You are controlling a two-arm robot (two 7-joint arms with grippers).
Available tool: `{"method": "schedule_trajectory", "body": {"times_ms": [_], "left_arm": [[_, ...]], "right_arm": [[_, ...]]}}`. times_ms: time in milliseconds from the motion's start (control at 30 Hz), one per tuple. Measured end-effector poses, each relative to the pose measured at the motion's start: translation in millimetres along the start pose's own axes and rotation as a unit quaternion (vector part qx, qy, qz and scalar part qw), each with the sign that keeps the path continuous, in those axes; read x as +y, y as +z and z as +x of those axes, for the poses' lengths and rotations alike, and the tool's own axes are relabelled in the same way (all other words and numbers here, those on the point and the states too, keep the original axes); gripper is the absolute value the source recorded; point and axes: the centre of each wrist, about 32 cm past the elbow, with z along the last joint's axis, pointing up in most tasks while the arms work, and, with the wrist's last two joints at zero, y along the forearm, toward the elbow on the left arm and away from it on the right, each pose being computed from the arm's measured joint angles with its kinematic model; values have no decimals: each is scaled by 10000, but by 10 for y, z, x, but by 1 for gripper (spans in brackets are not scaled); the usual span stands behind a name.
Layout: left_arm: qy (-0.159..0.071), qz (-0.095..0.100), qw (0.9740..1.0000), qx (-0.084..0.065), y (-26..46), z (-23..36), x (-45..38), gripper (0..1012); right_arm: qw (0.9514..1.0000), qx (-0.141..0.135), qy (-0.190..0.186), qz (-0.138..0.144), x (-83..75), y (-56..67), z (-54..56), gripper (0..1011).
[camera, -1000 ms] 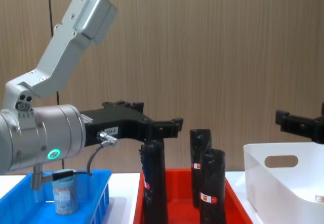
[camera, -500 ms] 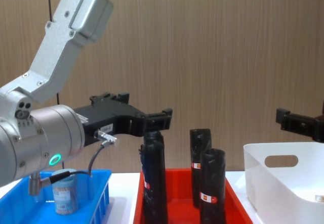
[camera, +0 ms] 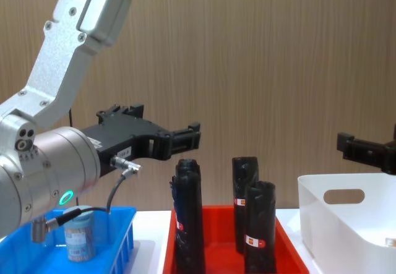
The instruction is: Pick the cotton swabs from the blue box and place them into the white box.
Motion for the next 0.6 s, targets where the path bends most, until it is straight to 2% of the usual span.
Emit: {"method": "schedule_trajectory", "body": {"times_ms": [600], "left_arm": [[16,-7,10000,-1,2,-2,1,1004]], "right_arm": [[10000,1,31,-16,4,3,3,1002]]}}
